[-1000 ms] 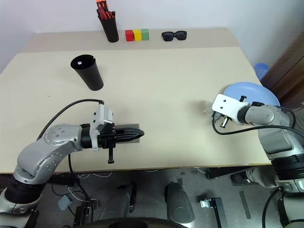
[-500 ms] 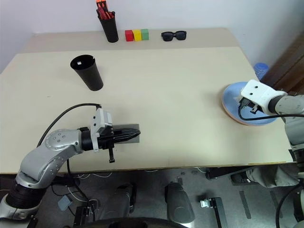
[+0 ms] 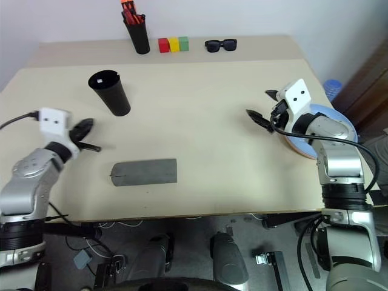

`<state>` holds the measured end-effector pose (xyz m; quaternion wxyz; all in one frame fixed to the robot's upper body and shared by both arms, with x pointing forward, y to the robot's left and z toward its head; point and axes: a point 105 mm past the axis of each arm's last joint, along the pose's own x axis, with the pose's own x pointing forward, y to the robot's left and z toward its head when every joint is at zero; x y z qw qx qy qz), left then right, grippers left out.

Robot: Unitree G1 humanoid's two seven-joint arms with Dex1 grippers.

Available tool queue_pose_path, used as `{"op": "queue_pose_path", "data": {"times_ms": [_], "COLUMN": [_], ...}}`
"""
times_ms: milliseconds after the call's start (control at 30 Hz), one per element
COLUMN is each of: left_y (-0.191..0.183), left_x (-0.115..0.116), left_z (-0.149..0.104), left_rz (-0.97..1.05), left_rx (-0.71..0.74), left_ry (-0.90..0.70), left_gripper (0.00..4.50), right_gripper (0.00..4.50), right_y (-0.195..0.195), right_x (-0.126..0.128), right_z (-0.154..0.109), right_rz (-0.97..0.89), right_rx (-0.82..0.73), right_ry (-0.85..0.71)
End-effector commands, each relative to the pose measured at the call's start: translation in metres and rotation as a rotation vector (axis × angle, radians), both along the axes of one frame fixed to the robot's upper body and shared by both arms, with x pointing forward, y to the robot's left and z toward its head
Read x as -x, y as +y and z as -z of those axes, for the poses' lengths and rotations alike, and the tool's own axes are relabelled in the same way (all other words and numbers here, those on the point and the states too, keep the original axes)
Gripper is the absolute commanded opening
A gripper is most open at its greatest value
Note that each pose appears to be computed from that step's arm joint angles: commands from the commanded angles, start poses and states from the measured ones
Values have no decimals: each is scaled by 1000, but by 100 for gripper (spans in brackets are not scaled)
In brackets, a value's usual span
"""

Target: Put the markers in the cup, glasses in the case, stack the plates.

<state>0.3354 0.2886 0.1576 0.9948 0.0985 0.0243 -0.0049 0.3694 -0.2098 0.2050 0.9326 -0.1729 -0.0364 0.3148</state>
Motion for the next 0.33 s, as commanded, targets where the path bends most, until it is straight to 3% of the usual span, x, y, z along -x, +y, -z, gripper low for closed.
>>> {"op": "queue_pose_path", "data": {"times_ms": [33, 333], "left_y": [24, 13], "left_x": [15, 29], "left_z": [1, 0], "left_rz": [-128, -138], "left_rx": [-6, 21], "left_ry": [-18, -28], "left_gripper": [0, 0], "right_gripper": [394, 394], "right_y": [12, 15], "right_x": [7, 7], "right_z": [-6, 19], "right_rz": [-61, -100], "right_rx": [-85, -36], "right_ry": [9, 82]}}
